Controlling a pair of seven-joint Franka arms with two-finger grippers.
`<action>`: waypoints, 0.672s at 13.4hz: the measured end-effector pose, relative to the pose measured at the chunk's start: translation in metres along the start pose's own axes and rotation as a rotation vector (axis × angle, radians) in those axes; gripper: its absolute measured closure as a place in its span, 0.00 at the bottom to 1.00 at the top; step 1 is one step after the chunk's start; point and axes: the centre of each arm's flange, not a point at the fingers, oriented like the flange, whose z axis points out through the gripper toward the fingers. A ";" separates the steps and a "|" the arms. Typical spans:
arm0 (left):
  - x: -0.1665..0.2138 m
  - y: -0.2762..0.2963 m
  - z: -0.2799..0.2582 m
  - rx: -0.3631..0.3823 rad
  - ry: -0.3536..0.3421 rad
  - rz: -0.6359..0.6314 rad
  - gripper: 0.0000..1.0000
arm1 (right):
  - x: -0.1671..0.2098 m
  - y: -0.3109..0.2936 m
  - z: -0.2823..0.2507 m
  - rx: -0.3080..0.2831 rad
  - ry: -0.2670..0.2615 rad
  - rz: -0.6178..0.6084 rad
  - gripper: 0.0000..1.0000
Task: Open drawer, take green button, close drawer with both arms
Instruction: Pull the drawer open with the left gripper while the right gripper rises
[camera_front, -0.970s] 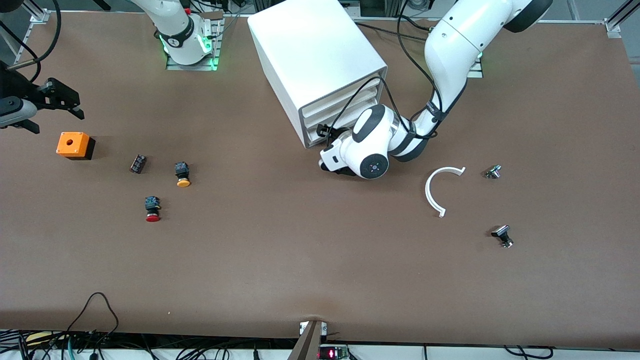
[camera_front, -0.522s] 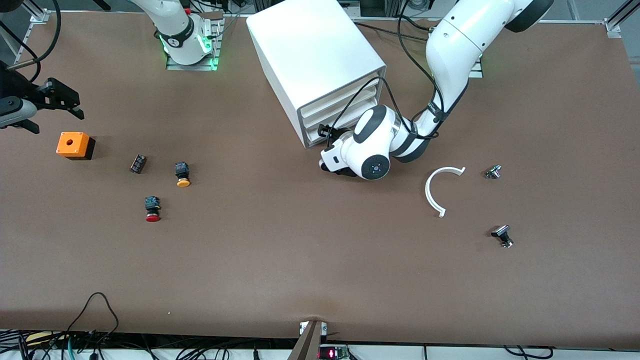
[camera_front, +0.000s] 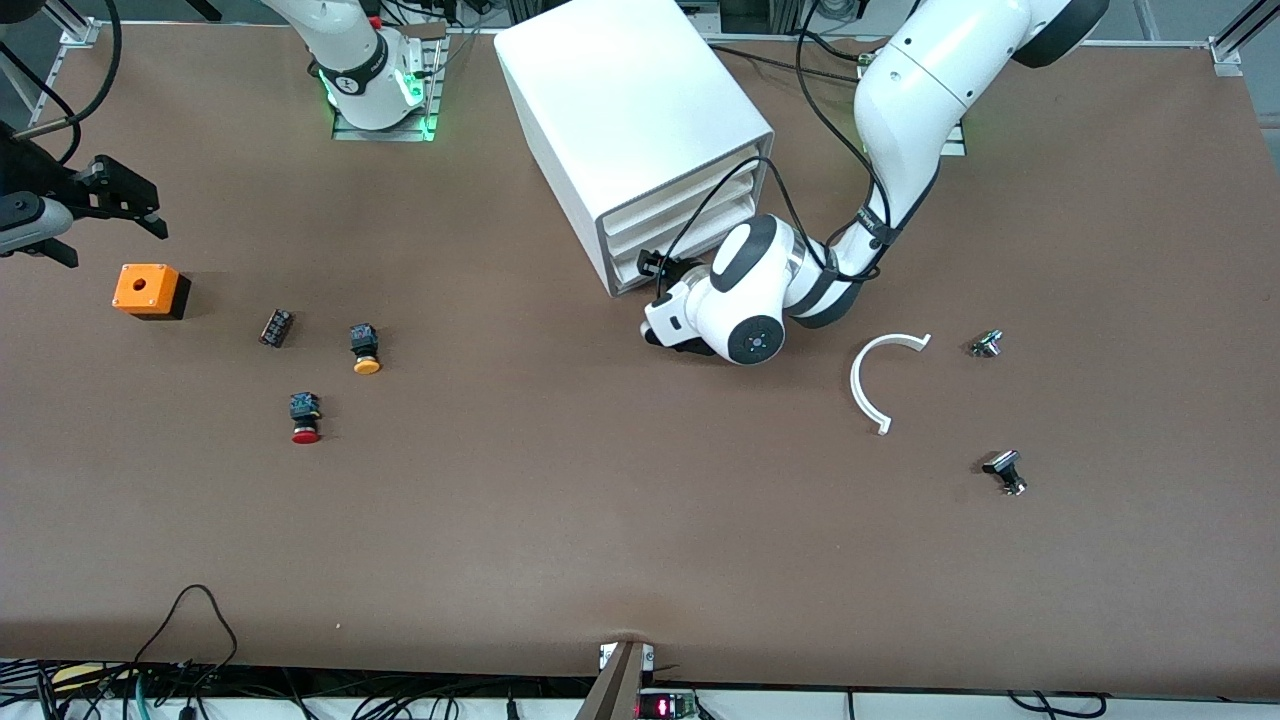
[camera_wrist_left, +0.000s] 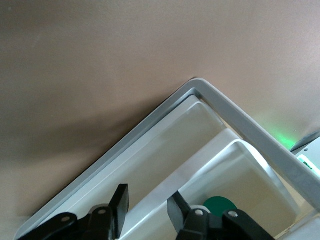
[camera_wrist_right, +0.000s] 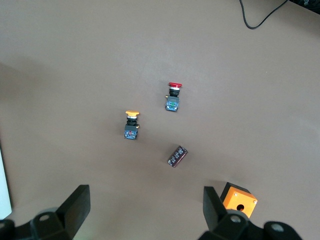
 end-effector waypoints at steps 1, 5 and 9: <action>0.001 -0.002 -0.002 -0.003 0.001 -0.002 0.61 | 0.000 0.000 0.000 0.000 0.000 0.000 0.00; 0.011 -0.015 -0.015 -0.024 0.010 -0.011 0.61 | 0.001 -0.002 0.000 0.000 0.000 -0.003 0.00; 0.022 -0.031 -0.035 -0.034 0.035 -0.027 0.61 | 0.002 -0.002 0.001 0.000 0.000 -0.004 0.00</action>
